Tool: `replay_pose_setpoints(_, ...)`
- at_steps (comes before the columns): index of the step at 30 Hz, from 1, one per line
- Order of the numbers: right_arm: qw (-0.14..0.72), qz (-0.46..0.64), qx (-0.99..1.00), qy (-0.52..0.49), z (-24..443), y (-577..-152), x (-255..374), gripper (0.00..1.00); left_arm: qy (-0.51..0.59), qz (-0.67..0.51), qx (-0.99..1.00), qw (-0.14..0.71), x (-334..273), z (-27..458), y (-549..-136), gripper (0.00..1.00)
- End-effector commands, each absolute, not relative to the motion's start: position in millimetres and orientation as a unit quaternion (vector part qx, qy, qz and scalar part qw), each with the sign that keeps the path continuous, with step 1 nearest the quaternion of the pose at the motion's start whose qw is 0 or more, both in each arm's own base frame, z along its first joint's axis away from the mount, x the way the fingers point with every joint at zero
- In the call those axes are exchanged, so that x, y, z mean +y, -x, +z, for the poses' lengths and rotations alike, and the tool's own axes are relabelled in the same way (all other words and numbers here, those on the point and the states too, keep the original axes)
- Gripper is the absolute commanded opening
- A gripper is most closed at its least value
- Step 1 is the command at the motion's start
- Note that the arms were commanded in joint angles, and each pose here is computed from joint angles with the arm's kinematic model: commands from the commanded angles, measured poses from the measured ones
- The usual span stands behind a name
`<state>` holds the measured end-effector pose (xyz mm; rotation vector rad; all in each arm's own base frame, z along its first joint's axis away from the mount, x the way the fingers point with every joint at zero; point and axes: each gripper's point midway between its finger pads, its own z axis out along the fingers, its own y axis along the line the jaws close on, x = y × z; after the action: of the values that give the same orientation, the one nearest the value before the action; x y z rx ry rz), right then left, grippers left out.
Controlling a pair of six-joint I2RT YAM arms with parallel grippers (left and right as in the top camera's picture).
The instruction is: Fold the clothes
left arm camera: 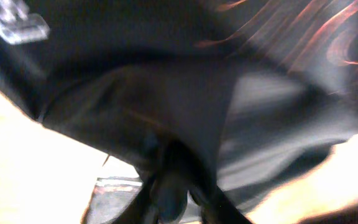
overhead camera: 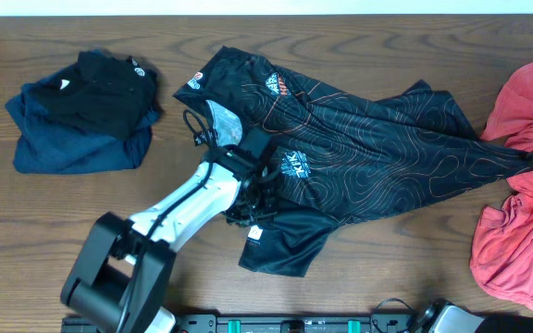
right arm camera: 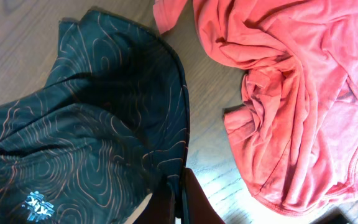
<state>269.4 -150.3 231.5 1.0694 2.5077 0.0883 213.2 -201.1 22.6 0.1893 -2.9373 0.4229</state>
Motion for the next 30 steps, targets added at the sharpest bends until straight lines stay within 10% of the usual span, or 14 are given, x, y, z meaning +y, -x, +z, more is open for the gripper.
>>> replay_pose_setpoints(1, 0.217, 0.02, 0.9, -0.377, 240.2, -268.6, -154.8, 0.01, -0.079, 0.122, -0.984, 0.102, -194.7, 10.8, -204.4, 0.29)
replay_pose_setpoints(9, 0.217, 0.02, 0.9, -0.377, 240.1, -268.5, -154.6, 0.01, -0.084, 0.121, -0.984, 0.102, -194.8, 10.7, -204.8, 0.45)
replay_pose_setpoints(30, 0.216, 0.02, 0.9, -0.377, 240.1, -268.4, -154.6, 0.01, -0.071, 0.181, -0.972, 0.136, -220.6, 19.6, -192.9, 0.32)
